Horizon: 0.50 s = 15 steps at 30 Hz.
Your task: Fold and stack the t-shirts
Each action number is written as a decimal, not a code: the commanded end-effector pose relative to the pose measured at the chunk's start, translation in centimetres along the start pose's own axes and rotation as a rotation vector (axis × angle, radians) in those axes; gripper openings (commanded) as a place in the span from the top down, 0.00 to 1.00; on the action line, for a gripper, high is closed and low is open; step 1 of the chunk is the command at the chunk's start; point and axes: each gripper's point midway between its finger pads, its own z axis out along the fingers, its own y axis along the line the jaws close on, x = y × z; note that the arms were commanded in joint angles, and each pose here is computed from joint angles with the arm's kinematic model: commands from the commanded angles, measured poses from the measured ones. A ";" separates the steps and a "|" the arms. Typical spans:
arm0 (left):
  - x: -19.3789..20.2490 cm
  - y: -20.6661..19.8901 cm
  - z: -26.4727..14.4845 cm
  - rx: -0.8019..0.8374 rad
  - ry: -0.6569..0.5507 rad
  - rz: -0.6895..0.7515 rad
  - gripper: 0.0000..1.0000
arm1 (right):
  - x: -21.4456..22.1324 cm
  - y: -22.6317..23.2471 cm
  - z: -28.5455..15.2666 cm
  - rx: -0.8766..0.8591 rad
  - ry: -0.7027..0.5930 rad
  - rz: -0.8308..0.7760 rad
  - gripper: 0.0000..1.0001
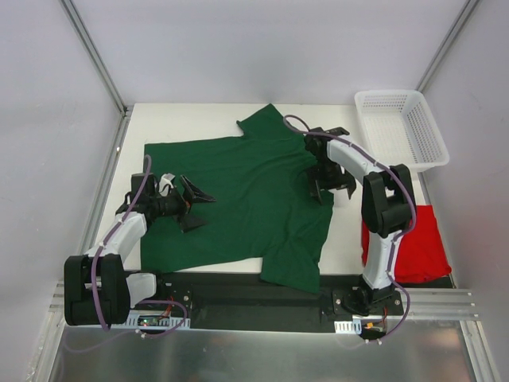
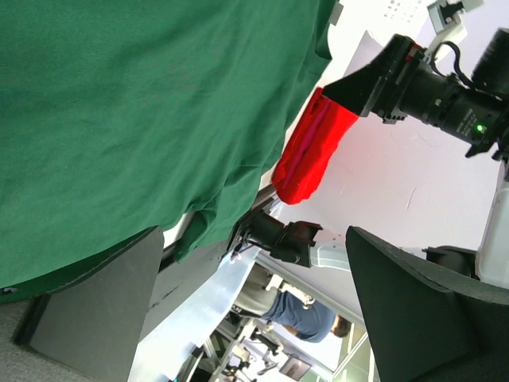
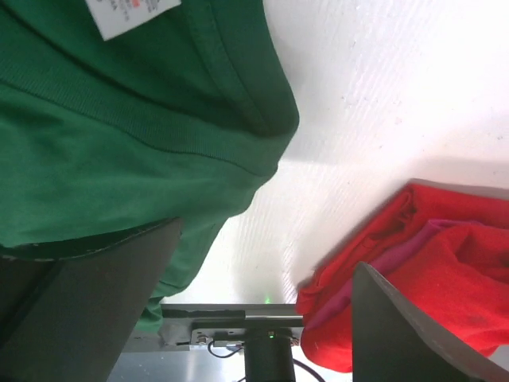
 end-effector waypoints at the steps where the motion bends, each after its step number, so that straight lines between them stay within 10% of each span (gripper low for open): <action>1: -0.4 -0.5 0.2 0.011 0.007 0.050 0.01 | -0.5 -1.5 -4.3 -0.036 -0.142 0.052 0.04; 8: -4.7 2.7 2.2 -0.153 -0.018 -0.040 0.01 | -5.8 7.1 -8.1 -0.528 -0.305 -0.021 0.04; 15: -10.8 3.3 4.5 -0.252 -0.010 -0.110 0.01 | -3.7 13.1 -7.6 -0.677 -0.115 -0.163 0.04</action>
